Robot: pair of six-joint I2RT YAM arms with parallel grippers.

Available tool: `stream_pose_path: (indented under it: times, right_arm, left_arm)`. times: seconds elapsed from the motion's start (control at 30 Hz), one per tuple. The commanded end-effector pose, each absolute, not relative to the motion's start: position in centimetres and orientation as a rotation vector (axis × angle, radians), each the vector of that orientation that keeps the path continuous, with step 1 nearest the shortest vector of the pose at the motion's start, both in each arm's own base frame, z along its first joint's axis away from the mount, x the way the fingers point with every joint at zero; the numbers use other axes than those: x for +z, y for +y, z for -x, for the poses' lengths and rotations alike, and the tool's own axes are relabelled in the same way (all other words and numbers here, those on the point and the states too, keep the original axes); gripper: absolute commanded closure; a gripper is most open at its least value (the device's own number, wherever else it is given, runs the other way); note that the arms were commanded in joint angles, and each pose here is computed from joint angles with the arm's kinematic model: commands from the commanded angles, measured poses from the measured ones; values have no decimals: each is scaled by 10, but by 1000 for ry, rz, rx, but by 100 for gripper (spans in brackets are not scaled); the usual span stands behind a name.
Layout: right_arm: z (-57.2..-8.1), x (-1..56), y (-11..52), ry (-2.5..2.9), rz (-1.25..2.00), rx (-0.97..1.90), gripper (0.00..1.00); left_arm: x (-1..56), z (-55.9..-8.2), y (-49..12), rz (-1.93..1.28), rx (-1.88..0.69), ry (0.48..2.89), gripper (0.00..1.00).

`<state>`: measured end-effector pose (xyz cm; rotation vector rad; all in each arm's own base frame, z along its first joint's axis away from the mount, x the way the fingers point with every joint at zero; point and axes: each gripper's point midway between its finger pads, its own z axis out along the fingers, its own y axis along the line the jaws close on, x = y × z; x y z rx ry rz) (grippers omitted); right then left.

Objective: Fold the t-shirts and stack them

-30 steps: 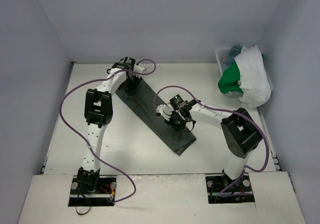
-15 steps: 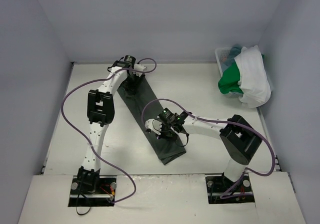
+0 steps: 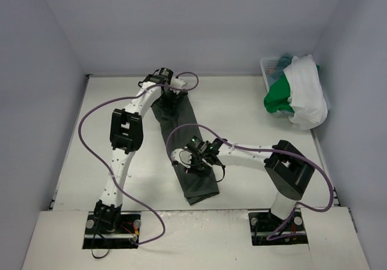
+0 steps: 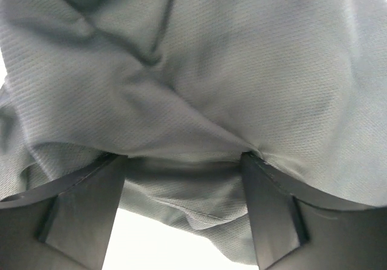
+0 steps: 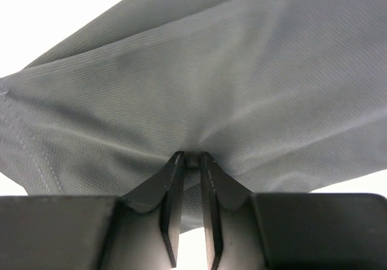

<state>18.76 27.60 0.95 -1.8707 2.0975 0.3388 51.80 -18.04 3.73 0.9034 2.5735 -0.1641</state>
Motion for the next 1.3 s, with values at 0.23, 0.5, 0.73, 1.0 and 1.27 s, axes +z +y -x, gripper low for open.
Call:
stream_pose_path:
  times: [0.23, 0.5, 0.73, 1.0, 1.27]
  right_arm:
    - [-246, 63, 251, 2163, 1587, 218, 75]
    - [-248, 93, 247, 2133, 1539, 237, 73]
    - [-232, 108, 235, 2027, 1626, 157, 72]
    - [-200, 101, 204, 1797, 1832, 11, 49]
    - [-175, 84, 193, 1694, 2004, 9, 35]
  left_arm:
    - [151, -550, -154, -726, 49, 2386, 25]
    - [210, -546, -139, -673, 96, 2293, 17]
    - [263, -507, -125, -691, 77, 2258, 17]
    - [346, -407, -99, -659, -59, 2108, 17]
    - [323, -323, -69, -742, 32, 2059, 17]
